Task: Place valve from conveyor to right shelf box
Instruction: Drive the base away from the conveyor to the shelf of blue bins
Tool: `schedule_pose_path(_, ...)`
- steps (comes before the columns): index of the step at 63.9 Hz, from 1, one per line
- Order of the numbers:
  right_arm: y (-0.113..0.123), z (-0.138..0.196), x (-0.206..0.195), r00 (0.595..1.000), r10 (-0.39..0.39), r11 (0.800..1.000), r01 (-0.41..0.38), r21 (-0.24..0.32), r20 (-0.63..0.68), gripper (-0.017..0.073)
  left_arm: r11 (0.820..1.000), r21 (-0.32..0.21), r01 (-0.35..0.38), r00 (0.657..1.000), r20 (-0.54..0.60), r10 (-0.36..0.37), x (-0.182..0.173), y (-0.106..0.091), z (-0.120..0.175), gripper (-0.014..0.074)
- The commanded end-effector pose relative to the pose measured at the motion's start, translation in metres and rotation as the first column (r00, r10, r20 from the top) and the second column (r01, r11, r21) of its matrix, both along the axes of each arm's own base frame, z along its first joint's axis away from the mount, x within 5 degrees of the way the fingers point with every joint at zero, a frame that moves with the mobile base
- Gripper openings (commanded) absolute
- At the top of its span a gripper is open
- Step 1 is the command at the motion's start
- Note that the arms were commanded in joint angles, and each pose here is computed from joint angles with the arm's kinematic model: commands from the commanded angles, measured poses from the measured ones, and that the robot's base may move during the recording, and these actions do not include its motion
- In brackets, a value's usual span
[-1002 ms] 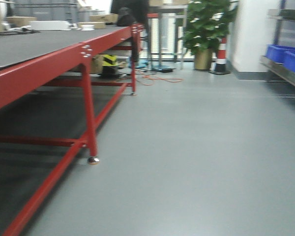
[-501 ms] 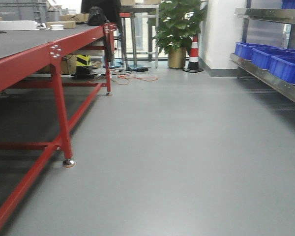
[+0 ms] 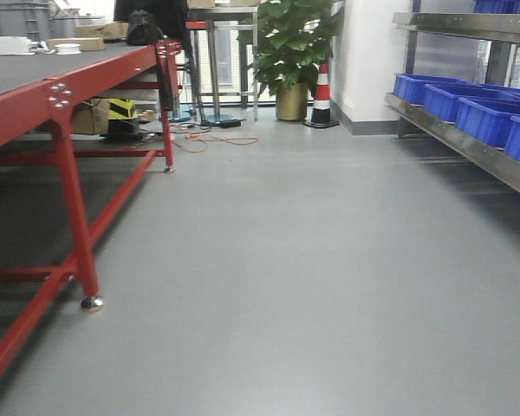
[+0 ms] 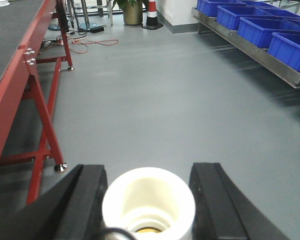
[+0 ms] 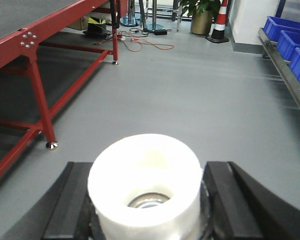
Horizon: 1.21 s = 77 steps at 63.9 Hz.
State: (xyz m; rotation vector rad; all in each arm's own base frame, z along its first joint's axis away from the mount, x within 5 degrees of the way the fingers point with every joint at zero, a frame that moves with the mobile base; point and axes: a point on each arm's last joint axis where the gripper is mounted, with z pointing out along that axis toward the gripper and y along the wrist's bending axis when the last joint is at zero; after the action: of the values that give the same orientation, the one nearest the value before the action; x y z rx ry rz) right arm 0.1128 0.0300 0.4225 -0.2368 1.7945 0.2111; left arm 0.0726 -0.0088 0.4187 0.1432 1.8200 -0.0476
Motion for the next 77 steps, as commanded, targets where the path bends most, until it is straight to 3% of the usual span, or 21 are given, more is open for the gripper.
schedule_pose_path(1, -0.0014, 0.0137, -0.0020, 0.995, -0.013, 1.000, 0.010, 0.026, 0.104, -0.0152, 1.000, -0.015, 0.006, 0.998, 0.061, -0.005, -0.0010, -0.0005, 0.0072, -0.0111)
schedule_pose_path(77, -0.0014, 0.0137, -0.0020, 0.995, -0.013, 1.000, 0.010, 0.026, 0.104, -0.0152, 1.000, -0.015, 0.006, 0.998, 0.061, -0.005, -0.0010, -0.0005, 0.0072, -0.0111)
